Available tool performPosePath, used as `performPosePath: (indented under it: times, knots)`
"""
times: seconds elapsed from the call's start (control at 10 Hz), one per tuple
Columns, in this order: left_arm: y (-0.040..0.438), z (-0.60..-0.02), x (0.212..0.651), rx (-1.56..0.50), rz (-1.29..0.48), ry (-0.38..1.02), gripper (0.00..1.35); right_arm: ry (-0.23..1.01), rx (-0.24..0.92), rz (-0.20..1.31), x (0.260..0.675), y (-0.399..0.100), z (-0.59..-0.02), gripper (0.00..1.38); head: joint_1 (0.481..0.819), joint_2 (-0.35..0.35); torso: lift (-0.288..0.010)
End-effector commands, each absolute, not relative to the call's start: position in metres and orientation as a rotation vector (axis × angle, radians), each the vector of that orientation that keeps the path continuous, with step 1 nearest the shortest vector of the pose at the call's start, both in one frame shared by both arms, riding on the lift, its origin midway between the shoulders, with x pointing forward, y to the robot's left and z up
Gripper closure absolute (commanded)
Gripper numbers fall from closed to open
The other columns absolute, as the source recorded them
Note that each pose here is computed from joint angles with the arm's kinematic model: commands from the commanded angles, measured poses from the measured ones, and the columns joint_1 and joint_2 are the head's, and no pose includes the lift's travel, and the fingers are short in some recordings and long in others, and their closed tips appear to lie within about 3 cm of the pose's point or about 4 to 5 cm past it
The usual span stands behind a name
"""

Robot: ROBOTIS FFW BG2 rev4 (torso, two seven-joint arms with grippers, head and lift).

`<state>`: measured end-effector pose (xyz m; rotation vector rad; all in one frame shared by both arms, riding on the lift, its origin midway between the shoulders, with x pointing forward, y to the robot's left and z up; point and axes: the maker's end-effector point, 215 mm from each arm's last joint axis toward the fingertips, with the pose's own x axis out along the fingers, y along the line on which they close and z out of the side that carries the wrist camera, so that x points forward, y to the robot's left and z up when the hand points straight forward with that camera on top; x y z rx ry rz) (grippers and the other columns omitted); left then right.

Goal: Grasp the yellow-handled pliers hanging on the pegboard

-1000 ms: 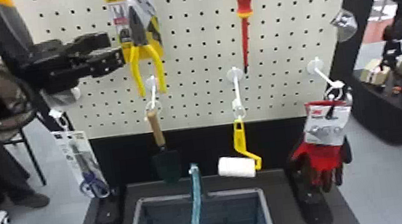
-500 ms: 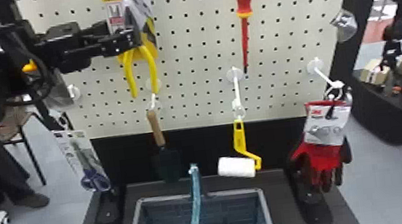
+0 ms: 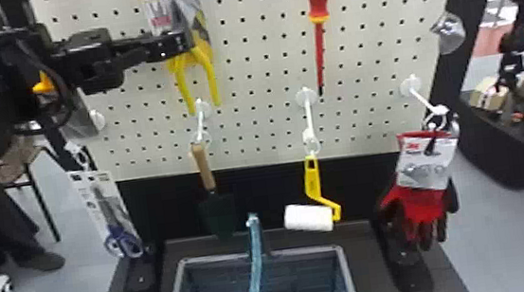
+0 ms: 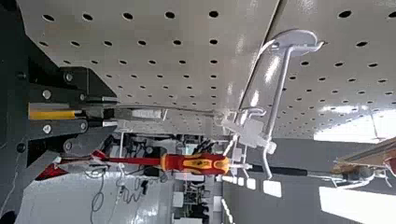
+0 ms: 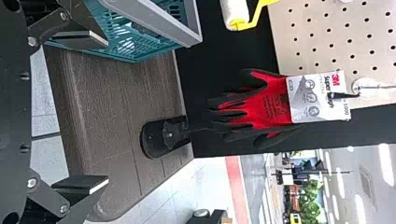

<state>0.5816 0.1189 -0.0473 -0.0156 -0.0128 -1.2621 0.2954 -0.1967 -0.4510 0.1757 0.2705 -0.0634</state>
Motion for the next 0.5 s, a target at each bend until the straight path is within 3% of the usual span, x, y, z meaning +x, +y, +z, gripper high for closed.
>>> performPosePath:
  times: [0.0, 0.4]
  knots:
    - [0.1158, -0.0538, 0.5795, -0.023, -1.272, 0.002, 1.21, 0.269, 0.175, -0.061, 0.2960, -0.1964, -0.4504, 0.26, 0.549, 0.000, -0.100]
    - [0.1130, -0.0506, 0.5765, -0.044, -1.286, -0.010, 1.21, 0.269, 0.174, -0.063, 0.2960, -0.1967, -0.4505, 0.26, 0.549, 0.000, -0.100]
